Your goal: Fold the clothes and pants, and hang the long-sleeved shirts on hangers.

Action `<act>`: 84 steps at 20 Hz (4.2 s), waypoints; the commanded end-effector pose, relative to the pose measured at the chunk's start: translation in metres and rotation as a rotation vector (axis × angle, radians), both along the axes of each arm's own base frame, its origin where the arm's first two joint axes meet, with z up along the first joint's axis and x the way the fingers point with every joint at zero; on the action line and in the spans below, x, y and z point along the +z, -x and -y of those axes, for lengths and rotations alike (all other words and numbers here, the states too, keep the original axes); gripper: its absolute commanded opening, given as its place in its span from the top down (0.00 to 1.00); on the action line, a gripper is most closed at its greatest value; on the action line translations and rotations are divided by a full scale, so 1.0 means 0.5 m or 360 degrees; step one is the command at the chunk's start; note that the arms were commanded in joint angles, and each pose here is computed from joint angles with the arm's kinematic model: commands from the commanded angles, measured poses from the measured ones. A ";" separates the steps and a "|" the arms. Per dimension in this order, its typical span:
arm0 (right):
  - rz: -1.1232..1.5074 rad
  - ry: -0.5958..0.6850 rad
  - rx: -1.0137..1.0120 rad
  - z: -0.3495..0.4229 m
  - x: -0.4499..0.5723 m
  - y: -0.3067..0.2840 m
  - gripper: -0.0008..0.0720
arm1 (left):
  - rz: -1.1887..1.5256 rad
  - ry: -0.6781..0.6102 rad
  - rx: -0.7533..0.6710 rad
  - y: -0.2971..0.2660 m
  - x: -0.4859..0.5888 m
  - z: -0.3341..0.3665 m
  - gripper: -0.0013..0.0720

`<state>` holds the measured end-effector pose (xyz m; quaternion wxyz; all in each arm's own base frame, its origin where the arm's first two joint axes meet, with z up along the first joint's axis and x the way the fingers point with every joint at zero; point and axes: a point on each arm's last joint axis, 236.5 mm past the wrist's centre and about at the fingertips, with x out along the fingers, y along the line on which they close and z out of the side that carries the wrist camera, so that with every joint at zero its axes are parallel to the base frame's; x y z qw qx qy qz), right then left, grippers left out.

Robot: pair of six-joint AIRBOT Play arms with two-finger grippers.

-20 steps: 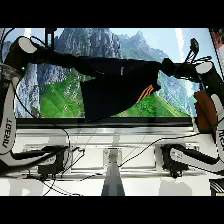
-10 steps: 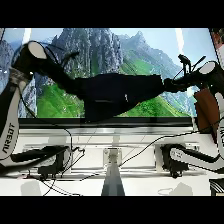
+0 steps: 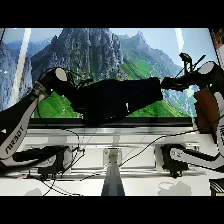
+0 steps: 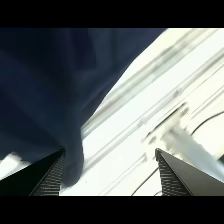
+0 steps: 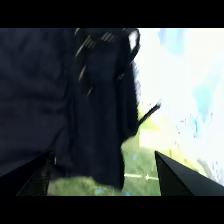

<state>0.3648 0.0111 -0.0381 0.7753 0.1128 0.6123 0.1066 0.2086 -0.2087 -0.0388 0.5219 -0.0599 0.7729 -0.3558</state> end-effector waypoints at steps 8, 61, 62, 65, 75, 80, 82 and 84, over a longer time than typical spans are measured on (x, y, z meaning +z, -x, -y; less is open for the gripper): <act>-0.0294 -0.0211 0.0013 -0.027 -0.082 -0.073 0.03 | 0.0054 0.0088 0.0122 -0.029 -0.008 0.037 0.10; 0.0137 0.0742 -0.2467 0.610 0.597 0.512 0.95 | 0.1546 0.0609 0.0380 -0.217 0.606 -0.069 0.11; 0.0203 0.0827 -0.2524 0.620 0.623 0.538 0.95 | 0.1546 0.0609 0.0380 -0.217 0.606 -0.069 0.11; 0.0354 0.0919 -0.2608 0.638 0.665 0.570 0.55 | 0.1547 0.0609 0.0380 -0.217 0.606 -0.069 0.11; 0.0647 0.0452 -0.2052 0.579 0.657 0.332 0.95 | 0.1547 0.0609 0.0380 -0.217 0.606 -0.069 0.11; 0.0926 0.0527 -0.1256 0.431 0.704 0.120 0.95 | 0.1547 0.0609 0.0380 -0.217 0.606 -0.069 0.11; 0.0976 0.0549 -0.0944 0.345 0.700 0.043 0.95 | 0.1546 0.0609 0.0380 -0.217 0.606 -0.069 0.11; 0.0927 0.0575 -0.0678 0.263 0.664 -0.018 0.95 | 0.1546 0.0609 0.0380 -0.217 0.606 -0.069 0.11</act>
